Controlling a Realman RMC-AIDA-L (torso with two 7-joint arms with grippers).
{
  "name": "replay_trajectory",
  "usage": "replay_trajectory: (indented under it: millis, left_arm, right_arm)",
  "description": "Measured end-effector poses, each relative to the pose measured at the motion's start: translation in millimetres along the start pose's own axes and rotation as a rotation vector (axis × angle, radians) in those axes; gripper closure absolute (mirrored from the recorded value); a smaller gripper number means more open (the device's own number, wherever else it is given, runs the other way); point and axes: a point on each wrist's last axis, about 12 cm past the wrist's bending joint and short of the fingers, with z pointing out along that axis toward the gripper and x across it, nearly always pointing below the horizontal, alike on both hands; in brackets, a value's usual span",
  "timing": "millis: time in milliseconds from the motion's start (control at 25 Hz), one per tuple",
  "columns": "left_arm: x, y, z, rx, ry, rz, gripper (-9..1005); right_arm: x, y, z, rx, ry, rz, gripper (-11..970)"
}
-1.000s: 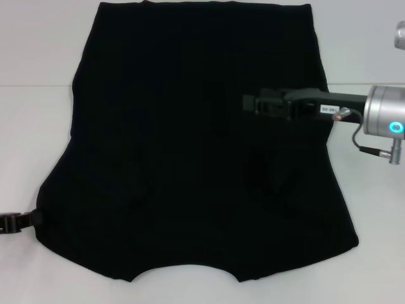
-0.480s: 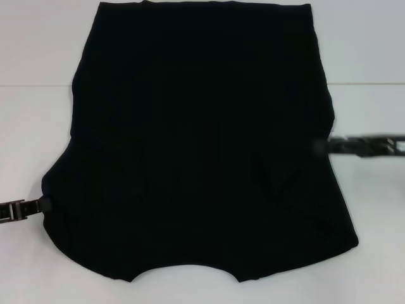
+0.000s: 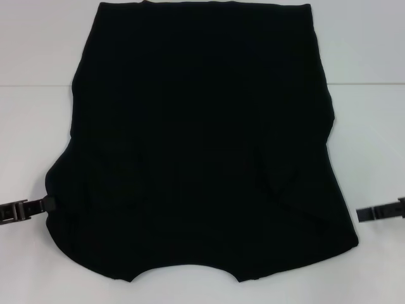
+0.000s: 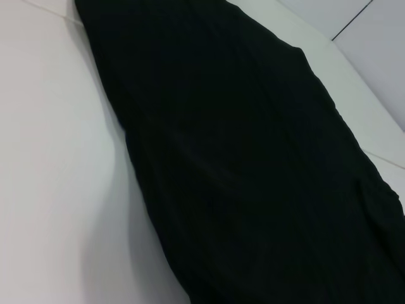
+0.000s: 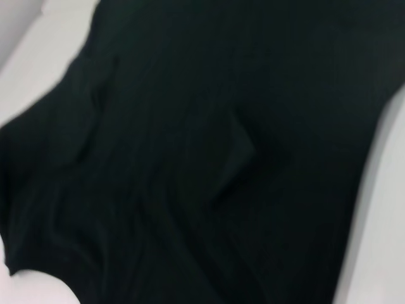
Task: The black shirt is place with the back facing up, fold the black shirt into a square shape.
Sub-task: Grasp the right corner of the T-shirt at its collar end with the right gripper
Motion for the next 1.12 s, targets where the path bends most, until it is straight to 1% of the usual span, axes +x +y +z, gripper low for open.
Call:
replay_trajectory:
  millis: [440, 600, 1120]
  left_arm:
    - [-4, -0.1, 1, -0.002, -0.003, 0.009, 961]
    - [-4, 0.0, 0, -0.003, -0.003, 0.012, 960]
    - [-3, 1.7, -1, -0.014, -0.003, 0.026, 956]
  right_arm:
    - [-1, 10.8, 25, 0.022, 0.115, -0.017, 275]
    - [-3, 13.3, 29, 0.021, 0.117, -0.016, 275]
    - [-12, 29.5, 46, -0.015, 0.130, -0.028, 275]
